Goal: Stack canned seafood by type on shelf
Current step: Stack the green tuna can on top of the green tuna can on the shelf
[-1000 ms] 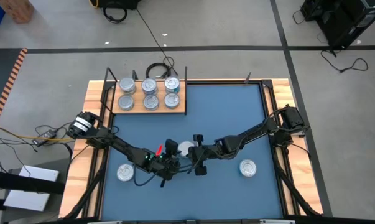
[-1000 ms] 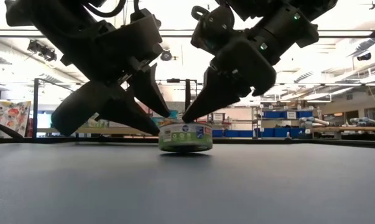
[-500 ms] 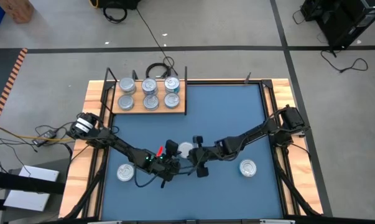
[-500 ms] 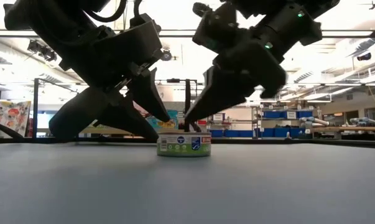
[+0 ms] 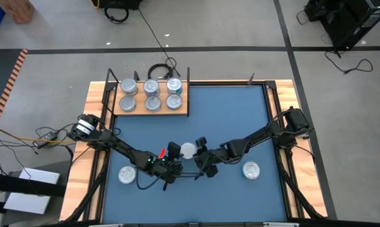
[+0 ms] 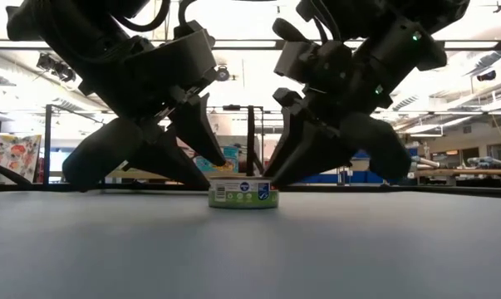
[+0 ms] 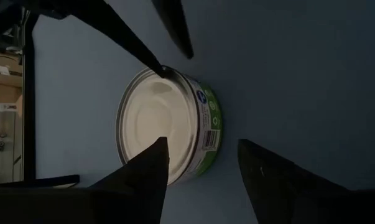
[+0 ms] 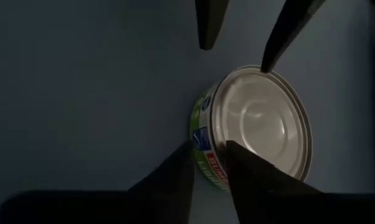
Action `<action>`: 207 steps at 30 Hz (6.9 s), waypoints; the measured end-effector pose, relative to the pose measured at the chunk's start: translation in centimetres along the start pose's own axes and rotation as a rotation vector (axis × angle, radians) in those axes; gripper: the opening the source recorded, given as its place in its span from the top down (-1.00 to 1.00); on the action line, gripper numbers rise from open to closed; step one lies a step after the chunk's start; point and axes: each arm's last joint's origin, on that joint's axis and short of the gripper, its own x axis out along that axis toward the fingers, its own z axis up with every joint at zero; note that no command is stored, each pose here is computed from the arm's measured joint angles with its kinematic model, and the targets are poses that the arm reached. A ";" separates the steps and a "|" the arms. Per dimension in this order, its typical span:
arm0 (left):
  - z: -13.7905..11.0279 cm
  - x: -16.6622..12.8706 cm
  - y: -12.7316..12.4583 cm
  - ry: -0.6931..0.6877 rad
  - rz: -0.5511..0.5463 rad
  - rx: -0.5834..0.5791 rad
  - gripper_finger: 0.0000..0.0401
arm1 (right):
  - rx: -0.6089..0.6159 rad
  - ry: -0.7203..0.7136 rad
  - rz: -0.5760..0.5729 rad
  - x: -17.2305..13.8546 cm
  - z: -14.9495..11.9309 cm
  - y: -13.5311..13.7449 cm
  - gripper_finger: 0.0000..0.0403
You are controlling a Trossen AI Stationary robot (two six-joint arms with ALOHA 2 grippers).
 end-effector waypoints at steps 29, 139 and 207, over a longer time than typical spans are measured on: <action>-1.2 0.3 0.3 0.099 -0.009 -0.062 0.04 | 0.181 -0.137 0.065 -0.5 1.3 0.2 0.99; -4.4 -2.0 0.5 -0.176 -0.107 -0.166 -0.21 | -0.175 0.125 0.137 0.6 2.0 -1.4 0.55; -6.6 1.7 5.3 -0.127 -0.189 -0.661 0.99 | 0.361 0.137 0.092 1.0 2.6 -1.2 0.97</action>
